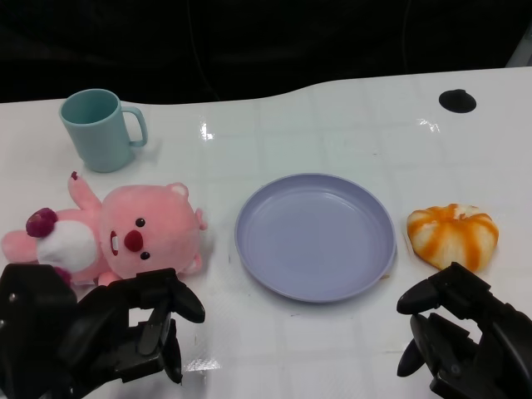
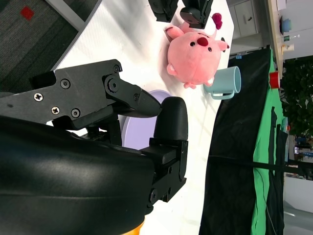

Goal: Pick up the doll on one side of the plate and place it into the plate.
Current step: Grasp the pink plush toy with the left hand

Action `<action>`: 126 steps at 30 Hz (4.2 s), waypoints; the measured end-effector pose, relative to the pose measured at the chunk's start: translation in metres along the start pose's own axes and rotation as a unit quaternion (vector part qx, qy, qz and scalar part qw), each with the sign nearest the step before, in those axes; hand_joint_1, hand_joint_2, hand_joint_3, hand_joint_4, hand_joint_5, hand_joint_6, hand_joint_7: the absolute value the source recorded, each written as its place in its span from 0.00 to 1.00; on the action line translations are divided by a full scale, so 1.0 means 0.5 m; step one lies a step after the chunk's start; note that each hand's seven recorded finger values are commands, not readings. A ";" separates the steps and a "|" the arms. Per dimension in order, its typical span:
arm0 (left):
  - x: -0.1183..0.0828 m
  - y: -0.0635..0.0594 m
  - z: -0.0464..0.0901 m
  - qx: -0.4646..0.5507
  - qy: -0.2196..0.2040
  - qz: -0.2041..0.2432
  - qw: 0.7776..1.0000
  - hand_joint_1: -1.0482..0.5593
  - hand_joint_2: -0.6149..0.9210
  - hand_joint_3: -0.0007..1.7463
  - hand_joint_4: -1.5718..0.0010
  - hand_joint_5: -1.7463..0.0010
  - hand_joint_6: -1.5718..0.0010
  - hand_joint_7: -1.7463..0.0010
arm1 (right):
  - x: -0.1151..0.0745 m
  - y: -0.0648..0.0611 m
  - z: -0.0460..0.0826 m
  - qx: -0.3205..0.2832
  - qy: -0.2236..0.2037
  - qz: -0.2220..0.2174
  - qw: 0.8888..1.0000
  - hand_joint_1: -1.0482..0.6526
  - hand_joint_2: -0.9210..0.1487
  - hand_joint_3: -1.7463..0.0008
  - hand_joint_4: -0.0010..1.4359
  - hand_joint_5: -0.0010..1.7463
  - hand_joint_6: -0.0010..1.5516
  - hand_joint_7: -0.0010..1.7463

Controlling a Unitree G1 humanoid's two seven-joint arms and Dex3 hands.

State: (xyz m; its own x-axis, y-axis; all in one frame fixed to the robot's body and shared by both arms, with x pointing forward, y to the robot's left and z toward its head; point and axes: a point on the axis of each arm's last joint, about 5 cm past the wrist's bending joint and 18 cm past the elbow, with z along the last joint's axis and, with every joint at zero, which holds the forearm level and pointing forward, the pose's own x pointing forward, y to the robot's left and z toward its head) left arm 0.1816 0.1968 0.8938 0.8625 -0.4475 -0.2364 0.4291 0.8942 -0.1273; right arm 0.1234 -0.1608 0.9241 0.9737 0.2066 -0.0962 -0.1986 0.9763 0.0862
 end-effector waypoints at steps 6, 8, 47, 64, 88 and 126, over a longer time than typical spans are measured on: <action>0.000 -0.001 0.001 0.002 -0.012 0.000 1.000 0.54 0.72 0.67 0.53 0.06 0.51 0.31 | 0.000 0.000 0.000 0.000 0.000 0.000 1.000 0.45 0.00 0.64 0.33 1.00 0.21 0.98; 0.000 -0.002 0.002 0.002 -0.026 0.002 1.000 0.54 0.73 0.66 0.53 0.09 0.51 0.34 | 0.000 0.000 0.000 0.000 0.000 0.001 1.000 0.45 0.00 0.64 0.33 1.00 0.21 0.98; -0.028 0.010 0.027 0.350 -0.204 0.142 0.903 0.25 0.99 0.01 1.00 0.82 0.90 1.00 | 0.002 0.002 0.002 -0.007 -0.007 0.000 1.000 0.45 0.00 0.64 0.33 1.00 0.22 0.97; -0.044 0.017 0.076 0.545 -0.166 0.177 0.802 0.22 0.99 0.00 0.98 0.84 0.91 0.99 | 0.002 0.002 0.002 -0.006 -0.007 0.001 1.000 0.45 0.00 0.64 0.33 1.00 0.22 0.97; -0.021 0.050 0.104 0.664 -0.027 0.221 0.714 0.20 0.98 0.00 1.00 0.83 0.92 1.00 | 0.001 0.002 0.002 -0.002 0.000 0.001 1.000 0.45 0.00 0.65 0.33 1.00 0.22 0.97; 0.133 0.118 0.077 0.684 0.105 0.117 0.712 0.22 0.99 0.00 0.90 0.93 0.89 1.00 | 0.000 0.003 0.002 -0.003 0.005 -0.002 1.000 0.45 0.00 0.65 0.33 1.00 0.22 0.96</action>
State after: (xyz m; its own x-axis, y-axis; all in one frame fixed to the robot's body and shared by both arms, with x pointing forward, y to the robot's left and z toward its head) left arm 0.2744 0.2202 0.9076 0.9557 -0.1475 -0.2547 0.2645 0.0512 0.9630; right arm 0.1230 -0.1595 0.9252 0.9734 0.2027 -0.1067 -0.1949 0.9776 0.0792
